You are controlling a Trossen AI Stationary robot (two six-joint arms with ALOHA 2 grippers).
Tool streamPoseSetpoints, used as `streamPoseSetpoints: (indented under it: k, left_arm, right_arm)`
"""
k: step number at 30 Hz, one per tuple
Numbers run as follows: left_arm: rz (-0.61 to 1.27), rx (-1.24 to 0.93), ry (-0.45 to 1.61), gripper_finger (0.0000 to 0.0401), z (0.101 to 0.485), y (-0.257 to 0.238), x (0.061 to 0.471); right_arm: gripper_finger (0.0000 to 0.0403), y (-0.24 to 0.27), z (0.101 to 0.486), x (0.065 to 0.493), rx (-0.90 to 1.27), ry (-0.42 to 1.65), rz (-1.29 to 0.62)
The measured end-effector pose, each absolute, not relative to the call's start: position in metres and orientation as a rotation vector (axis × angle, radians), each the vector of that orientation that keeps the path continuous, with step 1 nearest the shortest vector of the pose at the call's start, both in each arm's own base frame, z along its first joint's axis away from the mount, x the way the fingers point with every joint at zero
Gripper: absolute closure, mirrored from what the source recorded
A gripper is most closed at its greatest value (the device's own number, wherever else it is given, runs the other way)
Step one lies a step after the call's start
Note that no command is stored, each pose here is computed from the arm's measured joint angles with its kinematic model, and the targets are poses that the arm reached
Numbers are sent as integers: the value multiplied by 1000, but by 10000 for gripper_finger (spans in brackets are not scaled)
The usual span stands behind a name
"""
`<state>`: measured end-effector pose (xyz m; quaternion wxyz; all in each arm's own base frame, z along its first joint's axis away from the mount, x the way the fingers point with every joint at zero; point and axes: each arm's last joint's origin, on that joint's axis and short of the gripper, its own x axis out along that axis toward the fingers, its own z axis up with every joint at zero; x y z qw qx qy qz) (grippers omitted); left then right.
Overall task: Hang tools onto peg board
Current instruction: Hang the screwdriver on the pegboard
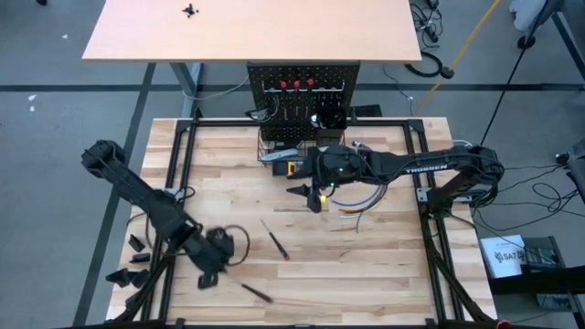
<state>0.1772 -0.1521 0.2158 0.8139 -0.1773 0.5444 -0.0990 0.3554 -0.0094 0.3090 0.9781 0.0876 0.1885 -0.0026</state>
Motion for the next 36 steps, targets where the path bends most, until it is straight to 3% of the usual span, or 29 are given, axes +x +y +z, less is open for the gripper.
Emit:
streamPoseSetpoints:
  k: [3, 5, 9, 18, 21, 26, 30, 34, 36]
  left_arm:
    - [-391, -279, 1027, 283, 215, -178, 182]
    - [-411, -157, 993, 284, 207, -191, 184]
    - [-414, 119, 1064, 283, 175, -207, 190]
    - [-542, 448, 1078, 283, 115, -241, 190]
    - [-500, 525, 1077, 283, 102, -245, 188]
    - [-369, 368, 1116, 284, 100, -237, 195]
    - [-245, 427, 1027, 295, 108, -228, 200]
    - [-40, 588, 986, 313, 133, -204, 210]
    - [-11, 538, 952, 318, 165, -204, 217]
  right_arm:
    - [222, -3, 305, 354, 187, 430, 22]
    - [222, -1, 303, 353, 188, 449, 28]
    - [222, 5, 301, 352, 213, 481, 35]
    - [222, 13, 297, 349, 276, 531, 35]
    - [222, 14, 295, 348, 286, 552, 31]
    - [222, 15, 294, 348, 291, 562, 31]
    - [222, 15, 295, 348, 271, 556, 34]
    - [222, 15, 295, 348, 251, 551, 36]
    - [222, 15, 295, 349, 250, 547, 38]
